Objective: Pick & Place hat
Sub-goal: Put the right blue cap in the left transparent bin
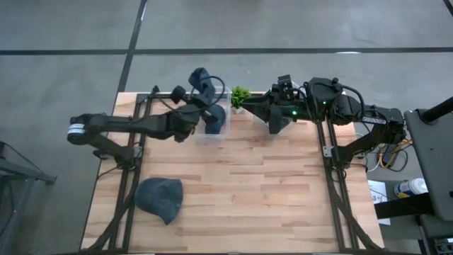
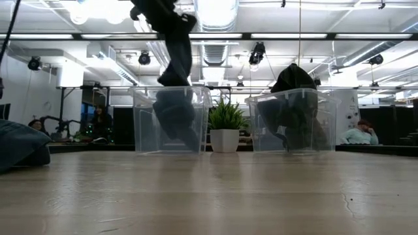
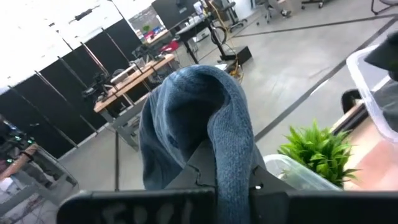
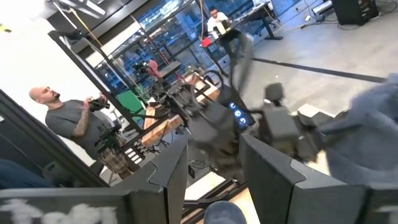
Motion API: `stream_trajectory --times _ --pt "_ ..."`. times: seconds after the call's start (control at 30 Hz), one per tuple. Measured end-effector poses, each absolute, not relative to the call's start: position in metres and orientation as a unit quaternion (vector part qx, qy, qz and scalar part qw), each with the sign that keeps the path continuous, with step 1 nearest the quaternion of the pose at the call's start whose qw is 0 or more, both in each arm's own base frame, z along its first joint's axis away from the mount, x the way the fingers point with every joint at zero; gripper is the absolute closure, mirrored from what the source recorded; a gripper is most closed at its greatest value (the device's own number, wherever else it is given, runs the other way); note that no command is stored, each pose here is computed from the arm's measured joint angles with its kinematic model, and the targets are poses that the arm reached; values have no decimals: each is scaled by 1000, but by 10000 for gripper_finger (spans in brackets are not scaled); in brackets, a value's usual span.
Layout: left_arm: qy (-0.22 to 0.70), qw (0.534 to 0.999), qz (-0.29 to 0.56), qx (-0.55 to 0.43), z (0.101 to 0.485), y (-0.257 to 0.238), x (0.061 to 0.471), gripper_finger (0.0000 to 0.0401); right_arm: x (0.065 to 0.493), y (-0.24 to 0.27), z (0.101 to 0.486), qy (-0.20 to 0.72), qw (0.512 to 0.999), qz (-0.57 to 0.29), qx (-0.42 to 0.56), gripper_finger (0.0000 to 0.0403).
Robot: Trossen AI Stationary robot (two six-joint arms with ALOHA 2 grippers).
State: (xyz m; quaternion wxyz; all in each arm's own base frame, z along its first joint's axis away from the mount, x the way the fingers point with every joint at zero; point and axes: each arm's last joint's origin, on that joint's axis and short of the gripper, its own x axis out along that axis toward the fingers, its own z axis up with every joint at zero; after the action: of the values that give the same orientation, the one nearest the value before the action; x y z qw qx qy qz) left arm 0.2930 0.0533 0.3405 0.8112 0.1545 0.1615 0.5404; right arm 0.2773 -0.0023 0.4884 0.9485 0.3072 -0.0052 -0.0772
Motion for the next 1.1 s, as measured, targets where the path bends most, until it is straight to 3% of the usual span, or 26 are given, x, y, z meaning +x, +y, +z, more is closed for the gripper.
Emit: stream_trajectory --times 0.23,0.6,1.1 --pt "159 809 531 195 326 58 320 400 277 -2 488 -6 945 -76 318 262" --pt "209 803 504 239 296 70 329 398 277 0 488 -2 939 -69 336 262" --pt "222 815 508 171 238 64 309 398 278 0 486 4 939 -72 336 262"
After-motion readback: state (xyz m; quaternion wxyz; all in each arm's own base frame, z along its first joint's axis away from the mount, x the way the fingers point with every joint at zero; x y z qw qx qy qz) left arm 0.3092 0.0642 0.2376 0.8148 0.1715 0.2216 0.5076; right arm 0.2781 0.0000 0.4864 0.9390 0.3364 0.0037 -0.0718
